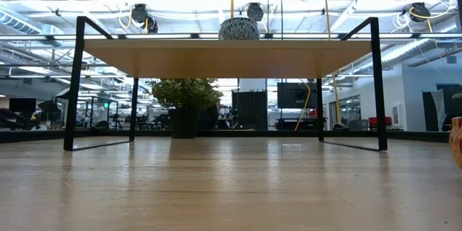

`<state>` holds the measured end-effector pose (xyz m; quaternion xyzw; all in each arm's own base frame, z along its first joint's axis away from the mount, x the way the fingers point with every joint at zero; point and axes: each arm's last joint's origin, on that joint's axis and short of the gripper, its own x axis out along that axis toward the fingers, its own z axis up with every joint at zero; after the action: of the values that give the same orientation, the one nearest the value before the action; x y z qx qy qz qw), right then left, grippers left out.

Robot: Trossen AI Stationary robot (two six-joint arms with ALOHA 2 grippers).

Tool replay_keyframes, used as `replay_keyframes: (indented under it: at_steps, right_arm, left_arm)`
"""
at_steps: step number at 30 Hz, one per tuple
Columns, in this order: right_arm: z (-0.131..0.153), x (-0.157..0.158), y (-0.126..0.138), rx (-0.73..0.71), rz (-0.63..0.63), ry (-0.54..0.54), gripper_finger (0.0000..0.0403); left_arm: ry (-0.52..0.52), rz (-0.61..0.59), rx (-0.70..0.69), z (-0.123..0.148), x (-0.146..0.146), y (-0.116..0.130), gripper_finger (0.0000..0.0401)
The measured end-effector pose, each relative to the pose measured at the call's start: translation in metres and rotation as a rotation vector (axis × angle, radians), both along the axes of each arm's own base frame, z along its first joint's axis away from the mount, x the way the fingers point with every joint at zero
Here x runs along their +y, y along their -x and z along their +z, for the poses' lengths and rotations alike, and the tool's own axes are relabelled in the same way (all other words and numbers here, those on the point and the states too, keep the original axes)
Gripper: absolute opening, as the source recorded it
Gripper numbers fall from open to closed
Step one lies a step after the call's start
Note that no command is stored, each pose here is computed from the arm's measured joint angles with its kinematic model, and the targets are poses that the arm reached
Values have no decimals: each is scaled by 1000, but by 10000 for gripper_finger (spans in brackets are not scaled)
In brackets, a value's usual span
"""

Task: Stock candles and holders on shelf
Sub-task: Align the right gold candle holder with the other gold candle holder on the shelf

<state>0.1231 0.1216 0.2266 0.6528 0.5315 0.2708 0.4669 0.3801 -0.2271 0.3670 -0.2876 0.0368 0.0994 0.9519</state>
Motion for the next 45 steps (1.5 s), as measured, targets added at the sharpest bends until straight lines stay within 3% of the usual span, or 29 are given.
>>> replay_keyframes:
  at_steps: [6, 13, 20, 24, 32, 36, 41, 45]
  right_arm:
    - [25, 2, -25, -170, -35, 32, 11]
    - [26, -8, -48, -213, -150, 93, 11]
    - [12, -21, -69, -173, -325, 175, 11]
    - [13, -26, -77, -207, -433, 184, 11]
    - [30, -31, -88, -298, -578, 208, 11]
    - [34, -33, -91, -302, -597, 212, 11]
    - [36, -32, -97, -295, -622, 214, 11]
    - [41, -30, -103, -299, -641, 215, 11]
  left_arm:
    - [-2, -48, 12, 0, 14, -10, 97]
    - [-77, -181, 53, 12, 33, -20, 97]
    - [-297, -283, 259, 56, 59, -5, 97]
    - [-438, -339, 362, 68, 67, 8, 98]
    - [-757, -481, 489, 51, 59, 9, 149]
    - [-838, -484, 516, 42, 61, 0, 192]
    - [-842, -544, 522, 27, 64, -17, 230]
    - [-812, -616, 549, 11, 65, -29, 235]
